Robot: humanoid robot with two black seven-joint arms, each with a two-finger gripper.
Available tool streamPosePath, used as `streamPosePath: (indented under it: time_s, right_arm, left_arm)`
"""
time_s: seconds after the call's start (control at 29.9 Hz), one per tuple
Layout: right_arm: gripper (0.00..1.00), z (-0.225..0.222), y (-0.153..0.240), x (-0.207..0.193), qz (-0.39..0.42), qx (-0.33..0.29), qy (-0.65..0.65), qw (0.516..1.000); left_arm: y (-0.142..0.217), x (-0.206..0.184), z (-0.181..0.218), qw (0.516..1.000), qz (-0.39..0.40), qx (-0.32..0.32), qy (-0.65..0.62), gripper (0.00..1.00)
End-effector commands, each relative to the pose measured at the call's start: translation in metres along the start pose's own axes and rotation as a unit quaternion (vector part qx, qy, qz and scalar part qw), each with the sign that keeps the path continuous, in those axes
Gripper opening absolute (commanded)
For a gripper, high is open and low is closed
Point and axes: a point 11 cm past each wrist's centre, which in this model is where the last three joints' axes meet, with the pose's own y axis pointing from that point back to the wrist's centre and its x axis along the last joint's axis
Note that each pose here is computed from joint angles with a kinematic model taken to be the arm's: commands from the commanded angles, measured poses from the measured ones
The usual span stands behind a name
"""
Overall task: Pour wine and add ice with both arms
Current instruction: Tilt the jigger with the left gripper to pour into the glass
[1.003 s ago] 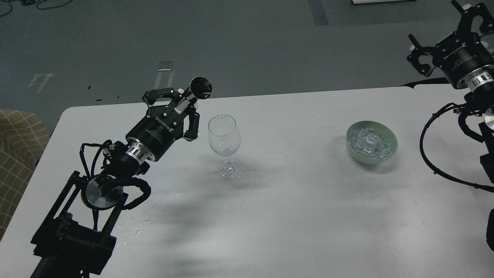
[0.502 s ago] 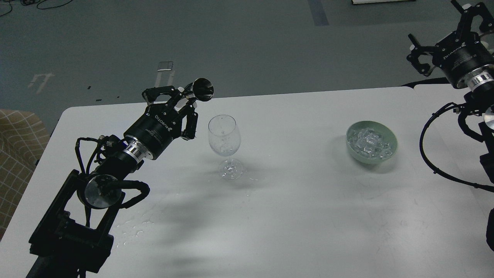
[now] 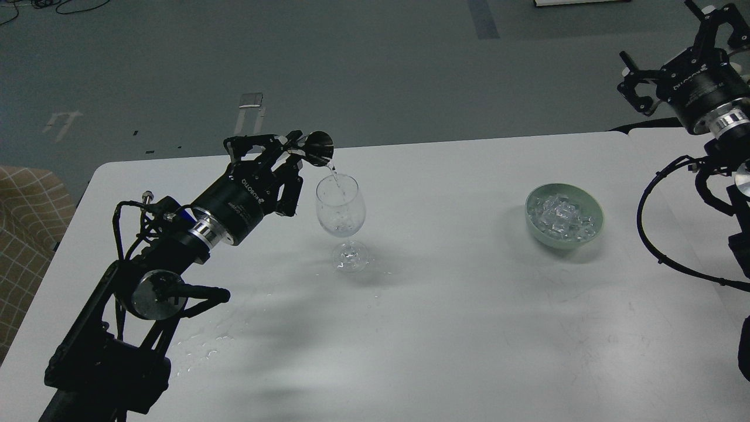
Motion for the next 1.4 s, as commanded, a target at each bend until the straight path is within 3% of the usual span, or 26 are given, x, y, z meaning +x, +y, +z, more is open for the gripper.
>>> streamPosePath:
  time_s: [0.0, 0.77, 1.37]
  right_arm:
    - [1.0, 0.0, 0.0, 0.0, 0.0, 0.0, 0.0, 1.0]
    - [1.0, 0.0, 0.001, 0.002, 0.002, 0.0, 0.0, 1.0]
    - [1.0, -0.002, 0.0, 0.001, 0.001, 0.002, 0.0, 1.0]
  left_arm:
    - [0.0, 0.001, -0.001, 0.999, 0.003, 0.006, -0.041, 0.0]
    - [-0.01, -0.009, 0.018, 0.99, -0.018, 0.009, -0.138, 0.0]
    - [-0.003, 0.005, 0.027, 0.975, -0.002, 0.022, -0.223, 0.0]
